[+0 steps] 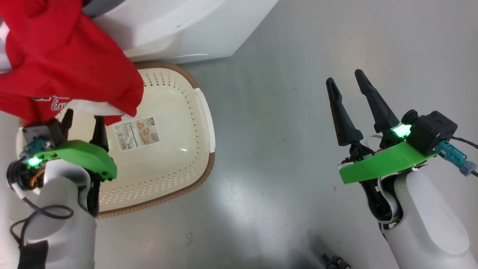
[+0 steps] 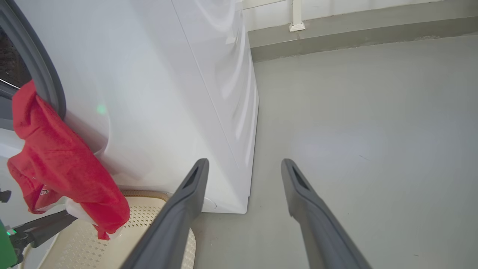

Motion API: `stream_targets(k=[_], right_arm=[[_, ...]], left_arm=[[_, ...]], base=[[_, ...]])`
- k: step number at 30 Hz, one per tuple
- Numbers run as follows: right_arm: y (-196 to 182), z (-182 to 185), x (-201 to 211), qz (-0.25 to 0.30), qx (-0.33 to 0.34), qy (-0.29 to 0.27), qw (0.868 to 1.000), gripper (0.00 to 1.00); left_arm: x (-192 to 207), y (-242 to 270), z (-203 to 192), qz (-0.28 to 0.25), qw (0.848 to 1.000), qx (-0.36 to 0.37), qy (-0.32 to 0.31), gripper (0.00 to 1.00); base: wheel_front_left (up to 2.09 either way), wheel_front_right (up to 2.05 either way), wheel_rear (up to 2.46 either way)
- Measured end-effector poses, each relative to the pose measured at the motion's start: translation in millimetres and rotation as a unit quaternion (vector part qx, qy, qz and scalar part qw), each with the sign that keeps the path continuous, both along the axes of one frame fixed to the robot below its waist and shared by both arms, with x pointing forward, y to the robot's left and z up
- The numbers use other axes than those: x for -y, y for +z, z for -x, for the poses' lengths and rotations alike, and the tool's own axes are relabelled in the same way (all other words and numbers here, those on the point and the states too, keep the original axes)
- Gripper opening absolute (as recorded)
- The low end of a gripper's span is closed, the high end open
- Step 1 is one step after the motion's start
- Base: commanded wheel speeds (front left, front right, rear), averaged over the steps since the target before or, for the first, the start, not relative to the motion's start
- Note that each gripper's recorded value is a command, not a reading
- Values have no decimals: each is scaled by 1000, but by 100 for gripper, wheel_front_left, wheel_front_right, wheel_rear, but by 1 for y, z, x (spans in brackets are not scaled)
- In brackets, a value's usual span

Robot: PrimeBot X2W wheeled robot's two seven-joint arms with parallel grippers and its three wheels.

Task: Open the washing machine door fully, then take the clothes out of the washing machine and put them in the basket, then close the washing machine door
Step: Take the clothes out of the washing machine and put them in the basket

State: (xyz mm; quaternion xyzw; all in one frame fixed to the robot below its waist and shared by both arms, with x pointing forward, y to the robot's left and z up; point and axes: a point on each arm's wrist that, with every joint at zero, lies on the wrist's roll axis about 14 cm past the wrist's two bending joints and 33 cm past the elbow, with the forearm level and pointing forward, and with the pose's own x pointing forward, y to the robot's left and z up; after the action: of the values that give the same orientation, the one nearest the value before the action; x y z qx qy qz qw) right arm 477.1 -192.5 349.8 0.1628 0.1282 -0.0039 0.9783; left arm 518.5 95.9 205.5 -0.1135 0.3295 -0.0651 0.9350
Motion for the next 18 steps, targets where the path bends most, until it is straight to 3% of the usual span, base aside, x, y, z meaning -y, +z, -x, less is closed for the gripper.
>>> stream_targets(k=[18], right_arm=[[17, -5, -5, -1, 22, 13, 1000, 100]], left_arm=[[-25, 61, -15, -2, 994, 100, 35, 100]], base=[[0, 0, 0]])
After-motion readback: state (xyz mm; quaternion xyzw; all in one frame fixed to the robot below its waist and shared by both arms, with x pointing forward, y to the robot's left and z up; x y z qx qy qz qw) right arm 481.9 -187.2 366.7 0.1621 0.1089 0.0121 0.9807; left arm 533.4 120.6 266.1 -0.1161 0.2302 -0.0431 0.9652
